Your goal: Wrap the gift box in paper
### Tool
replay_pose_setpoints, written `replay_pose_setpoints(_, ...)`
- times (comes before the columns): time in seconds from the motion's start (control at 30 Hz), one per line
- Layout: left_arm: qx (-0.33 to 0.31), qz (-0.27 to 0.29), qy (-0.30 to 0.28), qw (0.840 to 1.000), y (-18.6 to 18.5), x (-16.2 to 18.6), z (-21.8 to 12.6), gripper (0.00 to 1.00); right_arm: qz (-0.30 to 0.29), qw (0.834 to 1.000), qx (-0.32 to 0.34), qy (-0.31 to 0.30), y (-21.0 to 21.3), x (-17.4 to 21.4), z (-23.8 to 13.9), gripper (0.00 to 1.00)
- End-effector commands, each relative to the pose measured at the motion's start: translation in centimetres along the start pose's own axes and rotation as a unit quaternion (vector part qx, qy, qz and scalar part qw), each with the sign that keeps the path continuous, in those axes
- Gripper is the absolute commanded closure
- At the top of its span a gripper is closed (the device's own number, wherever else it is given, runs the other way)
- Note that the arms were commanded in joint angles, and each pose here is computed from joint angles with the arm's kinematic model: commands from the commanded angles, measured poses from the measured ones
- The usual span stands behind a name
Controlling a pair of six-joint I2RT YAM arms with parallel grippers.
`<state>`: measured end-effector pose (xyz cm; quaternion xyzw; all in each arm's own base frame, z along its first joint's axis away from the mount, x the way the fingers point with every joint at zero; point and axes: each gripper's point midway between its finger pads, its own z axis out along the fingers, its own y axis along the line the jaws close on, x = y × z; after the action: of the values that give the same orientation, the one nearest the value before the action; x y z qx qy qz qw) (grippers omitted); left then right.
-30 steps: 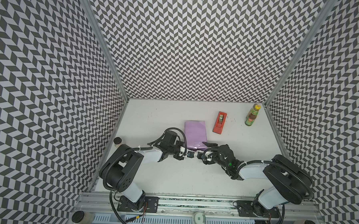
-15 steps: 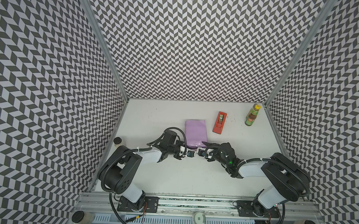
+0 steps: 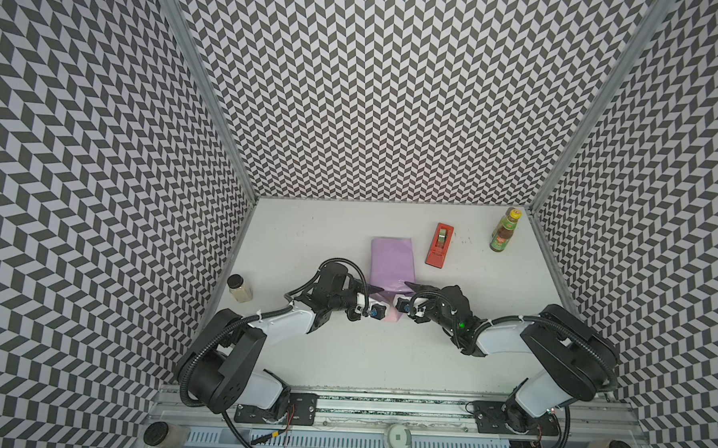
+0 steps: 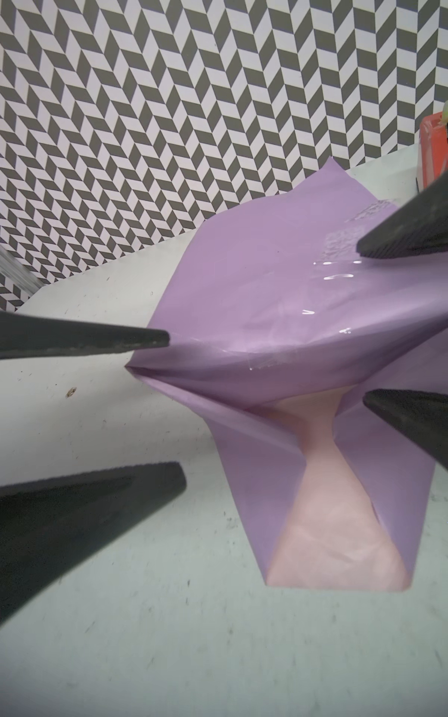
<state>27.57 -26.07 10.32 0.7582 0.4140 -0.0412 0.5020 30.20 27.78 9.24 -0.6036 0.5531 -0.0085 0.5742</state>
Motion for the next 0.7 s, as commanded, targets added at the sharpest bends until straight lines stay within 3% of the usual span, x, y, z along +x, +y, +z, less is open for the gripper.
replay_pose_setpoints(0.0,0.06,0.065,0.027,0.996,-2.6,1.1,0.0,0.55,-0.004,0.999,0.033,-0.035,-2.1,-2.0,-0.9,0.41)
replay_pose_setpoints(0.33,0.139,0.113,0.054,0.982,-7.6,2.3,1.6,0.59,0.006,0.998,0.048,-0.029,-2.7,-1.9,-1.2,0.41)
replay_pose_setpoints(0.67,0.143,0.145,0.084,0.975,-9.0,4.1,3.1,0.64,0.01,0.998,0.051,-0.03,-2.9,-2.0,-1.4,0.41)
